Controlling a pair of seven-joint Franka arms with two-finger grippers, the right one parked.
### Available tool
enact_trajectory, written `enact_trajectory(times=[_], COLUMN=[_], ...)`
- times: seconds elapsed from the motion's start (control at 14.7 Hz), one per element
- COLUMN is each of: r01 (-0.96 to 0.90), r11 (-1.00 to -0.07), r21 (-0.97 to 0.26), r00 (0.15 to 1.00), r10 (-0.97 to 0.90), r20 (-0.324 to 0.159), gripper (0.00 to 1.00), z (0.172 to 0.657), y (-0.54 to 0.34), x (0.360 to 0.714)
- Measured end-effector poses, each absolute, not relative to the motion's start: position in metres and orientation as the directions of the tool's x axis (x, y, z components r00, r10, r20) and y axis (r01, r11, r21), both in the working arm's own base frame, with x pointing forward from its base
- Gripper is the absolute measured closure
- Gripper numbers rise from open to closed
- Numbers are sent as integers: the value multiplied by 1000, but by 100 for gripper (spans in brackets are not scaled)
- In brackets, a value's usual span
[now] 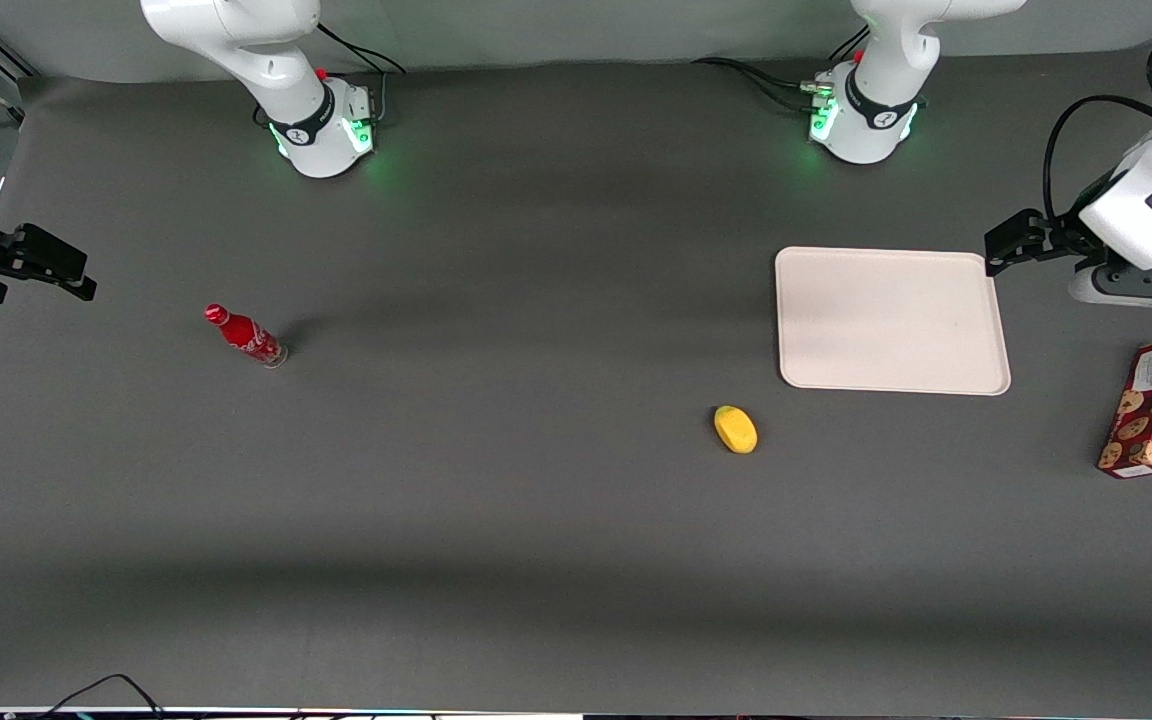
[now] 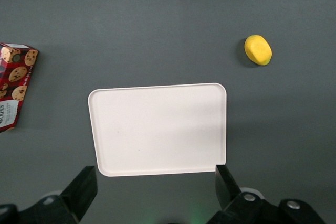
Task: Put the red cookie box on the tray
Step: 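Move the left gripper past the tray toward the red cookie box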
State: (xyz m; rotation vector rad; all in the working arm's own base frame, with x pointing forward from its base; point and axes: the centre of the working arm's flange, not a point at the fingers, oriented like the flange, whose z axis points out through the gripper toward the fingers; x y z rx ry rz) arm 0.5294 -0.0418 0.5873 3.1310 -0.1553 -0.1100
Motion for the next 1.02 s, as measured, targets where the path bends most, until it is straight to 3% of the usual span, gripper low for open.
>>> enact_trajectory(times=[1.02], r01=[-90], r11=[-996], r21=[9], r00=[993], r10=[-91], r20=[-78], gripper=[0], z=[592], y=[-37], x=[528])
